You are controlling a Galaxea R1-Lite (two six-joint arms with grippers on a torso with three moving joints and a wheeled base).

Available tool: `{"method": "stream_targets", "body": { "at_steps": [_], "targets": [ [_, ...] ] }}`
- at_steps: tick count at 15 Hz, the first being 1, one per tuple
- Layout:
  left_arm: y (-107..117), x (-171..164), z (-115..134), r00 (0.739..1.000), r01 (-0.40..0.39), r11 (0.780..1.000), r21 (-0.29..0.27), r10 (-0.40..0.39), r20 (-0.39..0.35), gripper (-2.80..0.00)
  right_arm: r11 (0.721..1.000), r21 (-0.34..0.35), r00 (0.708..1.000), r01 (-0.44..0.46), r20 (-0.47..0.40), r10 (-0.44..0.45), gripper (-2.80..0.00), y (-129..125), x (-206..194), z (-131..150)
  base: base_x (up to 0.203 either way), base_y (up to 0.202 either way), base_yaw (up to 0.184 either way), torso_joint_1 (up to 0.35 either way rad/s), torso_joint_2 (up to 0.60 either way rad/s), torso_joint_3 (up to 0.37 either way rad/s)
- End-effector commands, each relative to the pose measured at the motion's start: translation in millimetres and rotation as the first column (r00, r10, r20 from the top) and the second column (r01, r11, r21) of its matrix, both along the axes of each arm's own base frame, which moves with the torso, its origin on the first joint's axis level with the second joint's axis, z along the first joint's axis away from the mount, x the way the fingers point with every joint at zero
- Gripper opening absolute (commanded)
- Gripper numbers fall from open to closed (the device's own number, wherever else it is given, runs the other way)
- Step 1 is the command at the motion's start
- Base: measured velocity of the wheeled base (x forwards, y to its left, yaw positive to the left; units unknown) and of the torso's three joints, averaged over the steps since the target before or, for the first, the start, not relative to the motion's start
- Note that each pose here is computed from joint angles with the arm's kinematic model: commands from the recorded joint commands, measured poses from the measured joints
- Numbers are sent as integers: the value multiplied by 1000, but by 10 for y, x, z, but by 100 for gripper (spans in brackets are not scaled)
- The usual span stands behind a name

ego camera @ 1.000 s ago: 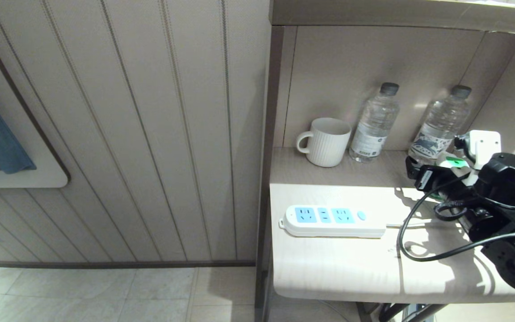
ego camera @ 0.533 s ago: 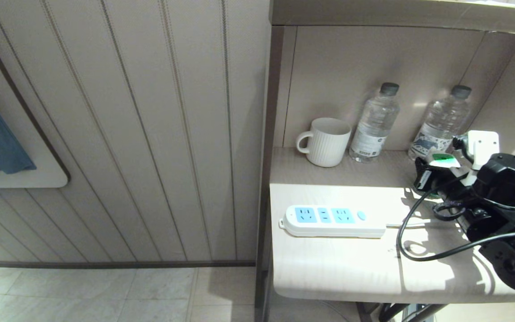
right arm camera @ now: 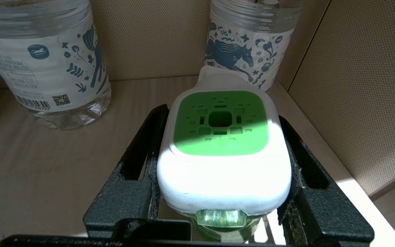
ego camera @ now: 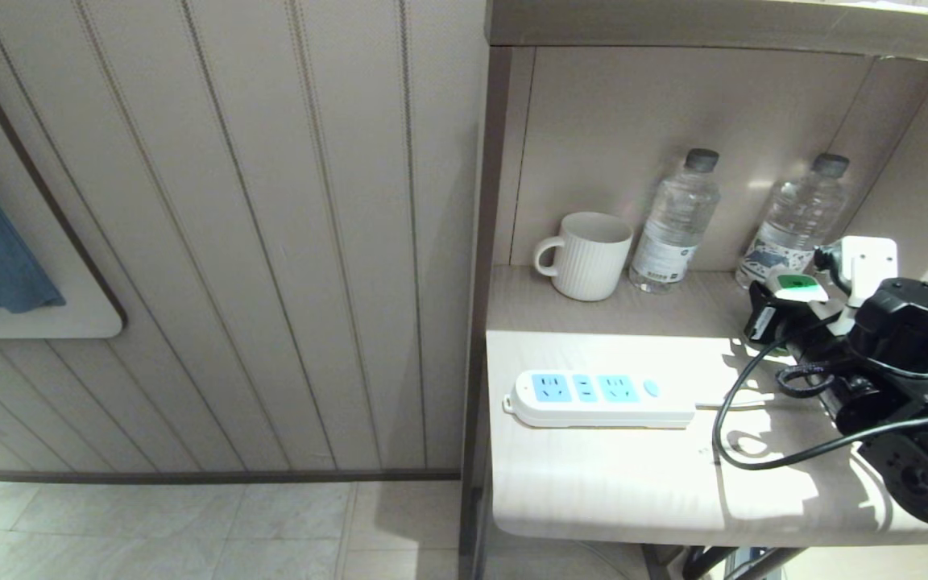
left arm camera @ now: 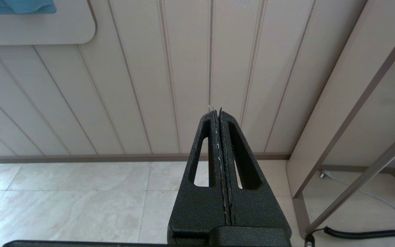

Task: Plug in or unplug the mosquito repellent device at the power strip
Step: Pick up the mosquito repellent liquid

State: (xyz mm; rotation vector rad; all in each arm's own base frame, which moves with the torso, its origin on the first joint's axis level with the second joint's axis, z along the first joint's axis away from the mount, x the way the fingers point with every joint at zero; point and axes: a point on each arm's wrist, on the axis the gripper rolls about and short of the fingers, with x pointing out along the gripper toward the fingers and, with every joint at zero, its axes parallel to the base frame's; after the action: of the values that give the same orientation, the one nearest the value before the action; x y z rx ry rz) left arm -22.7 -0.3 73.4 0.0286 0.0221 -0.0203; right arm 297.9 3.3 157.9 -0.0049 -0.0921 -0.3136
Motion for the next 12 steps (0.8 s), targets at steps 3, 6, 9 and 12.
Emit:
{"method": "stream_targets", "body": {
  "at_steps": [3, 6, 9, 12],
  "targets": [
    [0, 1, 0, 1000, 0, 1000, 0, 0, -2, -280, 1000, 1, 995, -7, 100, 7, -280, 3, -228, 315, 0, 0, 0, 0, 0, 0],
    [0, 1, 1, 1000, 0, 1000, 0, 0, -1, -280, 1000, 16, 998, -14, 56, 13, -280, 6, -341, 327, 0, 0, 0, 0, 0, 0],
    [0, 1, -1, 1000, 0, 1000, 0, 0, -2, -280, 999, 32, 997, -26, 74, 23, -280, 21, -463, 374, 0, 0, 0, 0, 0, 0],
    [0, 1, -1, 1000, 0, 1000, -1, 0, -2, -280, 998, 46, 998, -31, 60, 28, -280, 26, -486, 331, 0, 0, 0, 0, 0, 0]
  ]
}}
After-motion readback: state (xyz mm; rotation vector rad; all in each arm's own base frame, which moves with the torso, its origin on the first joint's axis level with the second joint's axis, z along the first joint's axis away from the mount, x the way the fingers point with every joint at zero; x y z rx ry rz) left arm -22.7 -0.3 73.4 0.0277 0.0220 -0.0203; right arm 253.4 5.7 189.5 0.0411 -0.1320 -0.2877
